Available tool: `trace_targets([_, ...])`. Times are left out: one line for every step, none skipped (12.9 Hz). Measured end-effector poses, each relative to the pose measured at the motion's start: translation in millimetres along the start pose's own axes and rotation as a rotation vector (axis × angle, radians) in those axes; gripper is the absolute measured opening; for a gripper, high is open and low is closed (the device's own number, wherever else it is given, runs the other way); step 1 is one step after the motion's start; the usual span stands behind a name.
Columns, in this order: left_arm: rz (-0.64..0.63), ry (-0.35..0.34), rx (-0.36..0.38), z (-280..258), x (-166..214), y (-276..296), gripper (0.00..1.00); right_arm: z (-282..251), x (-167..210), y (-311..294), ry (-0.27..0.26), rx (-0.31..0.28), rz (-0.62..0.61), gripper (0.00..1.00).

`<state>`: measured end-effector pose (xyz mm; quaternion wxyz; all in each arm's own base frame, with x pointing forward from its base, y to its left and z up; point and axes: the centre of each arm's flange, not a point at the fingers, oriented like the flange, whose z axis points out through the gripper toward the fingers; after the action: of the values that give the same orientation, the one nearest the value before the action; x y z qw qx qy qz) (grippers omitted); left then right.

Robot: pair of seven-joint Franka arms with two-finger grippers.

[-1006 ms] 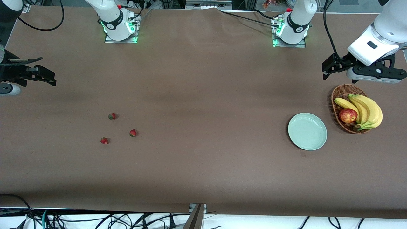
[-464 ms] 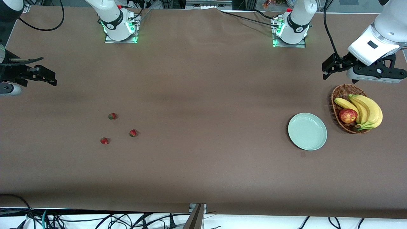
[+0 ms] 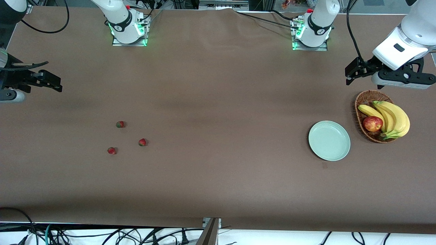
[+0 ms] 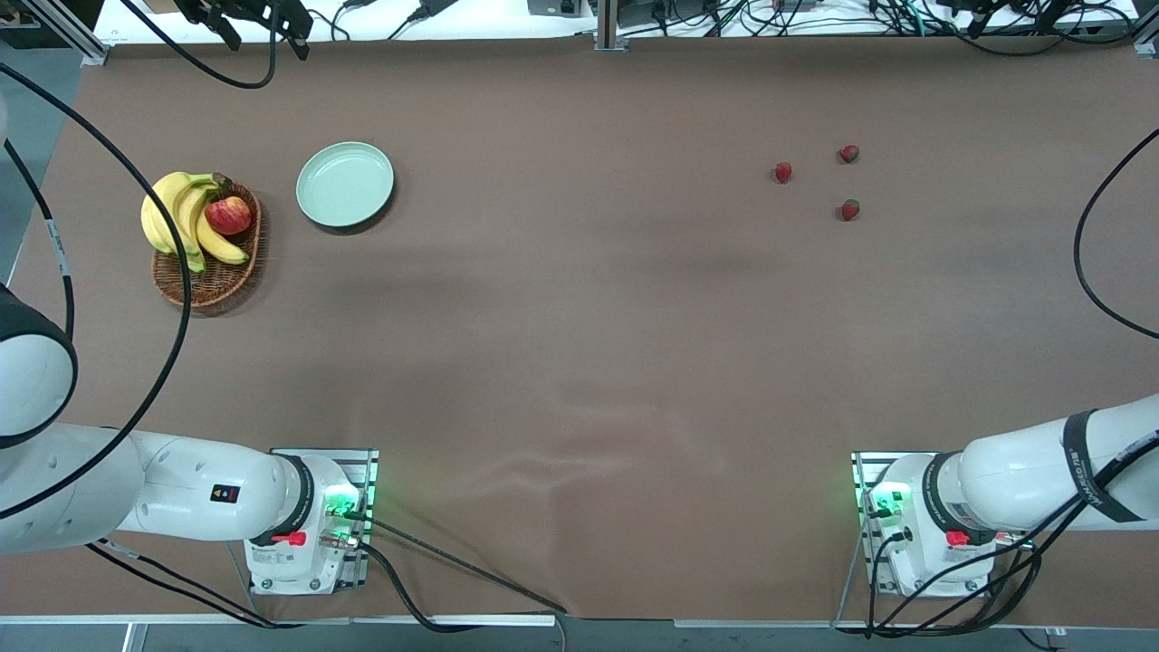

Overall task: Collect all strawberries into plate
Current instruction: 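Reach the right gripper down toward the nearest red strawberry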

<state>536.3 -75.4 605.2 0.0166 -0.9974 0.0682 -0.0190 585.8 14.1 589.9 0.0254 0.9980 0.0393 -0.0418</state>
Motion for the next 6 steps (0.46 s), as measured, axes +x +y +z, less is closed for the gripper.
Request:
trace_targets([0.000,0.000,0.000,0,0,0,1.00,5,4,-9,-0.008,0.000,-0.015,1.00])
trace_targets([0.000,0.000,0.000,0,0,0,1.00,11,8,-19,-0.016,-0.001,-0.033,1.00])
trace_targets([0.000,-0.001,0.000,0,0,0,1.00,19,13,-30,-0.028,-0.002,-0.052,1.00])
trace_targets([-0.001,-0.001,0.000,0,0,0,1.00,32,19,-40,-0.048,-0.003,-0.069,1.00])
trace_targets([-0.001,-0.001,0.000,0,0,-1,1.00,47,27,-49,-0.065,-0.004,-0.082,1.00])
trace_targets([-0.002,-0.001,0.000,0,0,-1,1.00,64,37,-56,-0.076,-0.004,-0.094,1.00])
